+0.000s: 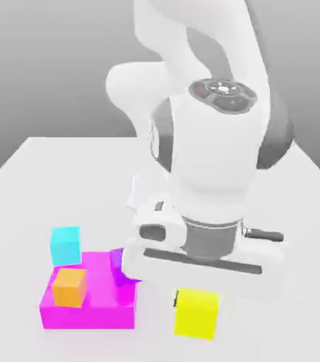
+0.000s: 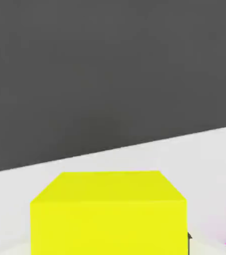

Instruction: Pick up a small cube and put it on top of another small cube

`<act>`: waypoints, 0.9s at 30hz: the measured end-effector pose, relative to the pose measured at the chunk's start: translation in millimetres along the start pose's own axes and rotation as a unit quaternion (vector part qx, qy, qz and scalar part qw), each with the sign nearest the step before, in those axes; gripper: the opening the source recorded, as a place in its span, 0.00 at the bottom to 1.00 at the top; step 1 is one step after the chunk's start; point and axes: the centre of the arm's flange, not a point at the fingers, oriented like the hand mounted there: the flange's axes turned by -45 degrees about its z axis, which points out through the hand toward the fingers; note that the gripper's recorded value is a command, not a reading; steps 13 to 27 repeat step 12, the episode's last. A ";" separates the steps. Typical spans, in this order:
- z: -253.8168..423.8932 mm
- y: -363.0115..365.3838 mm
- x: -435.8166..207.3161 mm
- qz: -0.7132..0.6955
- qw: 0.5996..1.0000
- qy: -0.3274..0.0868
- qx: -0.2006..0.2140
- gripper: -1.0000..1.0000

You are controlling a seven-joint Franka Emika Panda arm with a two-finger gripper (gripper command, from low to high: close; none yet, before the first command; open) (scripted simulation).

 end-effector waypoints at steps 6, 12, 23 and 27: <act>3.7 146.3 -37.8 0.140 0.990 -0.006 0.019 0.00; 40.2 145.0 -41.0 0.139 0.990 -0.006 0.019 1.00; 40.2 145.0 -41.0 0.139 0.990 -0.006 0.019 1.00; 40.2 145.0 -41.0 0.139 0.990 -0.006 0.019 1.00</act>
